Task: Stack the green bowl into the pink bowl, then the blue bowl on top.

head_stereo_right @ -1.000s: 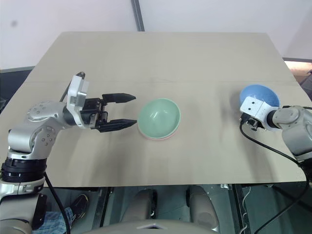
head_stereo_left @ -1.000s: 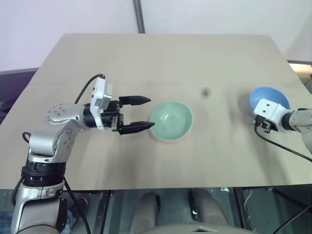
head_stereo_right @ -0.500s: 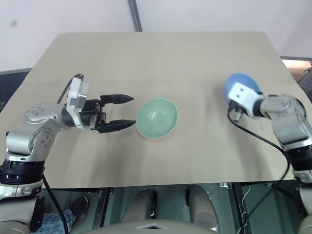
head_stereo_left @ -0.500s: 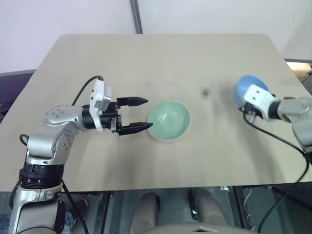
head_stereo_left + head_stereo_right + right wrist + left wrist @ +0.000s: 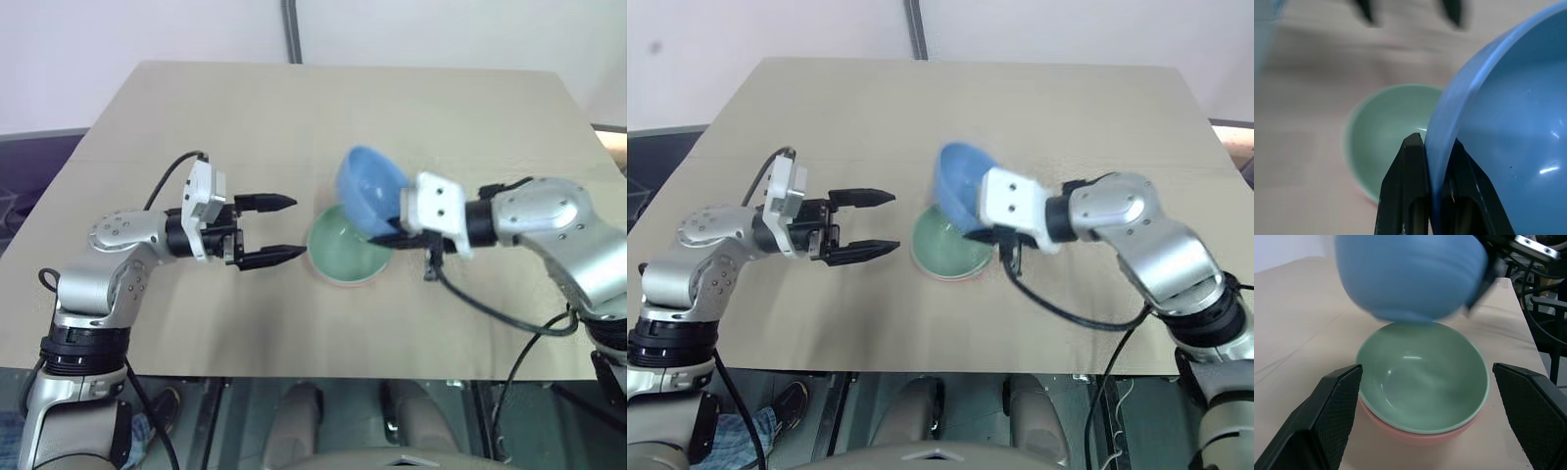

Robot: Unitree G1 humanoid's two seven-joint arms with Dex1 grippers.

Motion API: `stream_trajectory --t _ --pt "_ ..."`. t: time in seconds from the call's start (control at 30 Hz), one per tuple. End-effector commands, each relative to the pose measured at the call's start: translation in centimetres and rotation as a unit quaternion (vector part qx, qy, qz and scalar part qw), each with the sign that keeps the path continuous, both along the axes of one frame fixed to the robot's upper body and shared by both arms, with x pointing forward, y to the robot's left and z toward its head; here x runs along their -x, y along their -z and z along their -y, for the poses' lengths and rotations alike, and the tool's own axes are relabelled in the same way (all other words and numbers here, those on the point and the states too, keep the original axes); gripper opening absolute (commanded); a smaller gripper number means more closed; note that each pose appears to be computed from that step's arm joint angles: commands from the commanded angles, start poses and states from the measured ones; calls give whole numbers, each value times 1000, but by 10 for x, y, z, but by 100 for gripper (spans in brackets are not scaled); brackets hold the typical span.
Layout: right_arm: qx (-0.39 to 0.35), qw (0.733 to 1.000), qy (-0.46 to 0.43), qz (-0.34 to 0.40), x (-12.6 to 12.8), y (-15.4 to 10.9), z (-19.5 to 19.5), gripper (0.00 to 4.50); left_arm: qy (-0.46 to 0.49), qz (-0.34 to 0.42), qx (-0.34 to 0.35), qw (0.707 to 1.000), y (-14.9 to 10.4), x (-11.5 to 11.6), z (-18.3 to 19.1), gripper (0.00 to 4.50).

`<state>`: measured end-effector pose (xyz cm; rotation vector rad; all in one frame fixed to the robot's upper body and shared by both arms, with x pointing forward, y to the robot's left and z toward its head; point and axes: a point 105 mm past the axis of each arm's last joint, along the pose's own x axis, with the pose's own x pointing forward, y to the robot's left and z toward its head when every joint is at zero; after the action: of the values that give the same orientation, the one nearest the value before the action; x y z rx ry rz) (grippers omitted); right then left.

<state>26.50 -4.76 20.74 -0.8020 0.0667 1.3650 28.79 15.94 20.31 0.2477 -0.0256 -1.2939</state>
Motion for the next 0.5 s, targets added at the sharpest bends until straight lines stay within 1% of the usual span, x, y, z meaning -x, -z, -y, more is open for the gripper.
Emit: stream_trajectory --t 0.03,0.1,0.17,0.2,0.27,0.33,0.5 --pt "-6 999 -40 31 13 -10 -12 2 10 19 -4 1000 -7 0 3 450" --pt "-6 998 -49 27 16 -9 -17 2 11 19 -4 1000 -7 0 3 450" --pt "2 999 -52 16 18 -7 -19 90 10 19 -6 1000 -6 0 3 450" --pt "4 999 -52 12 19 -6 -19 116 9 20 -6 1000 -6 0 3 450" --pt "0 999 -49 11 18 -7 -19 222 8 19 -6 1000 -6 0 2 450" --pt "-17 999 -33 19 13 -13 -20 308 8 19 -7 1000 -6 1 2 450" --pt "-42 999 -19 2 9 -25 -15 308 2 23 -10 1000 -5 0 2 450"
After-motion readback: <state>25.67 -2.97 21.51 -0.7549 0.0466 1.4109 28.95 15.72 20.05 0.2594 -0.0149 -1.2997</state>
